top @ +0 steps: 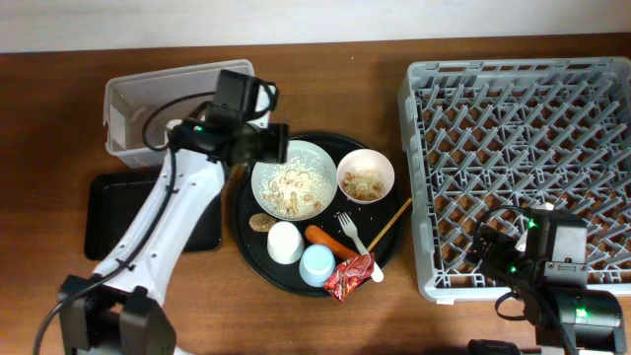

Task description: Sort waste into correct bins and load items into the dishwasher rack

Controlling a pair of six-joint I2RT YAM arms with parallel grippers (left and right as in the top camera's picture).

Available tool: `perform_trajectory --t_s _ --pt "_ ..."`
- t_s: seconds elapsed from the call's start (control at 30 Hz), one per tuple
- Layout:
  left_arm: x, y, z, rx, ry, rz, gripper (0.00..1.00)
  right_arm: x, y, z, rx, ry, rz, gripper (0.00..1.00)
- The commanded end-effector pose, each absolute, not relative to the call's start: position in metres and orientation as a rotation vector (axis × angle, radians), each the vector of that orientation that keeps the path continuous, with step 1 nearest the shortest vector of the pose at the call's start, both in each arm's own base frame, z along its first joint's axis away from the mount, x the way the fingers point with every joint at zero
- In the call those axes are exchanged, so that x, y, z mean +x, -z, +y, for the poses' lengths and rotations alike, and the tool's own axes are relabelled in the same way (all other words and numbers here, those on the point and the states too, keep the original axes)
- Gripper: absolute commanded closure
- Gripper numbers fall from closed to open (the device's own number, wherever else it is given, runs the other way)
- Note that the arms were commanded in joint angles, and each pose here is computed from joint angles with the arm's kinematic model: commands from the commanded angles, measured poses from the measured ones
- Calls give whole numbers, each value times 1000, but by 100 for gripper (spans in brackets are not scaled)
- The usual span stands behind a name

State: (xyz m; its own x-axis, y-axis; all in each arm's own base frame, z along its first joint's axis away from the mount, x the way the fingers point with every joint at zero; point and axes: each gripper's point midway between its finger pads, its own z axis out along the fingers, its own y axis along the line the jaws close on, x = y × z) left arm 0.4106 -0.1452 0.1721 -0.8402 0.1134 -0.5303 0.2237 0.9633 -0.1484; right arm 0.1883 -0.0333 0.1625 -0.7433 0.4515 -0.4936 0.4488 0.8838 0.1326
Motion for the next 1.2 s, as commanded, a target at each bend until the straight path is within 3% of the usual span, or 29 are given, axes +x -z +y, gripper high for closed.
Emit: perform_trajectory --t_s 0.0,0.17,0.33,0.7,0.8,0.87,0.93,0.97,1.07,1.17 --pt "330 -154 -229 747 347 2648 30 190 -170 -35 662 2 2493 1" --pt "264 -126 -299 1128 367 2630 26 190 -169 -35 662 3 2494 2" --pt "214 -85 -332 1371 327 2662 20 190 -169 -36 663 3 2494 2" --pt "194 -33 -321 1459 211 2818 21 190 -170 -36 662 3 2493 2" --pt "195 -33 -321 1459 211 2818 39 190 -169 -36 663 3 2494 2" --pt "194 -33 -320 1461 208 2822 64 190 -170 -35 662 3 2493 2" --pt "193 -33 -319 1462 202 2827 76 190 -170 -36 662 3 2493 1" --pt "193 -33 -319 1462 202 2826 76 190 -170 -36 663 3 2493 2" --pt "197 -32 -316 1457 162 2819 97 190 -169 -35 662 3 2494 2" --pt "202 -37 -314 1449 126 2802 99 190 -170 -35 662 3 2494 2"
